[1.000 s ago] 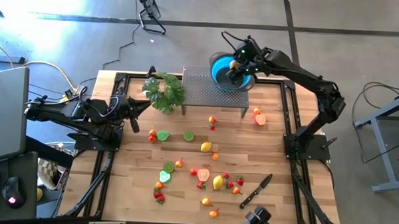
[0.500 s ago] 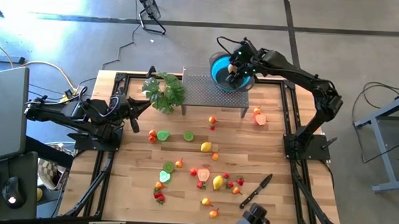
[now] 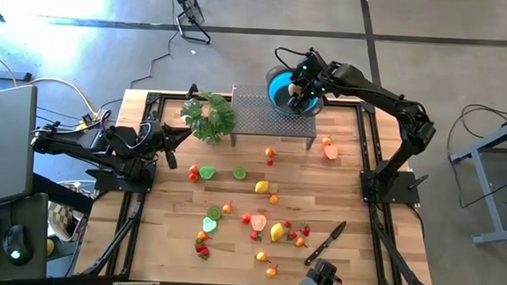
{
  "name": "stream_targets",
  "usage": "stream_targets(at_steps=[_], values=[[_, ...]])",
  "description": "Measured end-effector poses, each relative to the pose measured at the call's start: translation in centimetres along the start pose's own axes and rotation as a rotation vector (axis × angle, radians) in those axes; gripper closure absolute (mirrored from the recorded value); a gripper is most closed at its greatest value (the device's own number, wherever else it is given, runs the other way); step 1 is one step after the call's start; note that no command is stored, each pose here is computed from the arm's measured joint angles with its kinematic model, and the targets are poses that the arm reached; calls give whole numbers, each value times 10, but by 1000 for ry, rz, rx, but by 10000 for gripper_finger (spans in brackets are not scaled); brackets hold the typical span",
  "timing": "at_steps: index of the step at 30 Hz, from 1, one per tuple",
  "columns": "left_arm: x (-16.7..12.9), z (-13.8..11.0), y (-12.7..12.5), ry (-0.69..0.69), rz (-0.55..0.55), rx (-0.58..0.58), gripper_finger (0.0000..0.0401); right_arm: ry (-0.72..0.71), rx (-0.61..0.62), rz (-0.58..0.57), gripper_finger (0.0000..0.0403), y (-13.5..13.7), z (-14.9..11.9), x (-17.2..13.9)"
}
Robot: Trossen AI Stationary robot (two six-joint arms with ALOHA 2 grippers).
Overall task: Pick & Place Fruit
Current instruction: Put the brown kiwi in the blue bowl on the shelf, then put the yellow lemon in the blue bowl on the shelf
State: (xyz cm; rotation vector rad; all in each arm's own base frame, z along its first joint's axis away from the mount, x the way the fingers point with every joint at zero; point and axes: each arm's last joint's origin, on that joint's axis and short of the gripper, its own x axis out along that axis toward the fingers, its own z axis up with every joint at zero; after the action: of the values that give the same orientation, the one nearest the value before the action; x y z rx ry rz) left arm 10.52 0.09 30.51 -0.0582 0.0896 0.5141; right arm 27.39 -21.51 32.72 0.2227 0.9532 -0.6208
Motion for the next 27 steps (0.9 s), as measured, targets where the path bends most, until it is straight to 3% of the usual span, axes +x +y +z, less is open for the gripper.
stream_targets(at_steps=[6,11,27], values=[[0,0,0,0,0,0,366,0,-6,1,114,0,0,0],[0,0,0,0,0,0,366,-2,-6,3,114,0,0,0],[0,0,0,3,0,3,366,-217,-34,28,228,17,9,-46]])
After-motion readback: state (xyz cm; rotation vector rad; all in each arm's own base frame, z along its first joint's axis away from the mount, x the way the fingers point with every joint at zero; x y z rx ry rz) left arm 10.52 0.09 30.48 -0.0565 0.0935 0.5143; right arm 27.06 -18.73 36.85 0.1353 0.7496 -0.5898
